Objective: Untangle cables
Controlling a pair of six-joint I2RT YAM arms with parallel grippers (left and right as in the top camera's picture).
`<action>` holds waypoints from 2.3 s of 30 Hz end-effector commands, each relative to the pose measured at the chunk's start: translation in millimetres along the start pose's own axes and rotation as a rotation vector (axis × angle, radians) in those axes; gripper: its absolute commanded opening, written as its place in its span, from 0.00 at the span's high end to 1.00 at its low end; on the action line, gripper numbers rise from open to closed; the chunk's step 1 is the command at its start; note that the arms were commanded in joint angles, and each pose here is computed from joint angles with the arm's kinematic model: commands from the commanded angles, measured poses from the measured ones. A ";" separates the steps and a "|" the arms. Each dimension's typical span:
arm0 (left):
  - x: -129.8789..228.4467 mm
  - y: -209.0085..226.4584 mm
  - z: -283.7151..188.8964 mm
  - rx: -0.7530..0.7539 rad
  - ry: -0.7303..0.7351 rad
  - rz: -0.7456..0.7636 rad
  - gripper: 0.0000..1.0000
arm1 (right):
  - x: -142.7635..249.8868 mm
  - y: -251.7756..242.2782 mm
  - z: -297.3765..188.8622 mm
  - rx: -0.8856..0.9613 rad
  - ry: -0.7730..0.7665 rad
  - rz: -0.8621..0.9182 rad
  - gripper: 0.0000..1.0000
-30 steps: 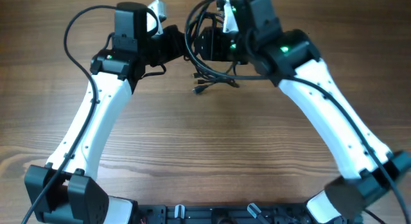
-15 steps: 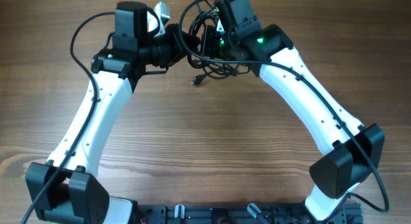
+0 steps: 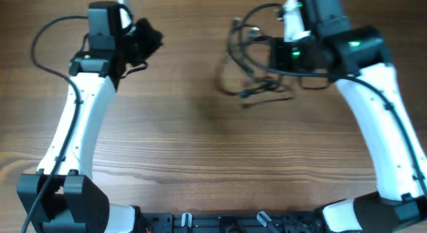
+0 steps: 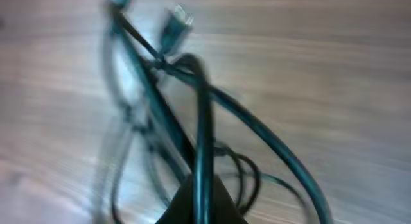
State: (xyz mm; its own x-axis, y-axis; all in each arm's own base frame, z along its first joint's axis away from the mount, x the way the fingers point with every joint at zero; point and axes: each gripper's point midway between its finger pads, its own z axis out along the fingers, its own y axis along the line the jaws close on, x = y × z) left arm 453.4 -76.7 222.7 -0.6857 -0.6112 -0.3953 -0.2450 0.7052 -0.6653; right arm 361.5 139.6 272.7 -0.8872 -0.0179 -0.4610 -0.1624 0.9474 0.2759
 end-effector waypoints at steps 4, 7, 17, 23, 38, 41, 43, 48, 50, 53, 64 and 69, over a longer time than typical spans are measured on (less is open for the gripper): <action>-35.9 87.0 -26.7 -0.386 -0.168 0.019 0.96 | -25.5 -25.5 -32.8 -0.236 -0.106 -0.067 0.96; -14.7 52.6 -12.3 -0.204 -0.038 0.140 0.96 | -27.4 -3.5 -27.2 -0.321 -0.101 -0.104 0.96; 97.6 -69.6 -0.5 0.254 0.313 0.254 0.63 | -26.0 42.7 -4.8 -0.378 -0.063 -0.116 0.96; 116.5 -112.7 10.9 0.316 0.260 0.288 0.56 | -22.0 55.9 -0.6 -0.364 -0.056 -0.130 0.96; 122.6 -75.7 80.8 0.085 0.187 0.136 0.96 | -33.4 -0.2 12.2 -0.006 -0.111 0.148 0.96; 108.6 -46.5 79.5 -0.002 0.181 0.098 0.96 | -26.4 -53.6 15.5 0.282 -0.142 0.235 0.96; 100.6 -35.0 78.1 -0.025 0.178 0.120 0.96 | -19.0 -75.2 23.6 0.392 -0.129 0.239 0.96; 106.2 -28.1 71.8 0.021 0.270 0.185 0.96 | 2.2 -88.1 62.3 0.438 0.001 0.221 0.96; 109.7 -46.0 64.9 0.160 0.324 0.259 0.96 | 8.2 -76.4 79.0 0.357 0.064 0.179 0.96; 111.5 -80.9 40.7 0.452 0.401 0.357 0.96 | 8.2 -32.3 92.7 0.089 0.115 0.038 0.95; 114.5 -69.6 38.1 0.431 0.439 0.335 0.96 | -2.1 45.1 58.8 -0.307 0.056 -0.060 0.81; 128.0 -69.8 41.2 0.397 0.462 0.343 0.96 | -3.4 76.0 38.0 -0.359 -0.004 -0.131 0.69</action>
State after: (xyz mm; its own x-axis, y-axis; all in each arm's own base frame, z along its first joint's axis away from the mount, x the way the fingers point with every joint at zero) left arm 411.2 -214.0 199.6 -0.9243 -0.1059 -0.3668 0.2503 0.5573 -0.7917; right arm 385.4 200.7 231.3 -0.8951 -0.0878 -0.4372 -0.3130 0.8221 0.4757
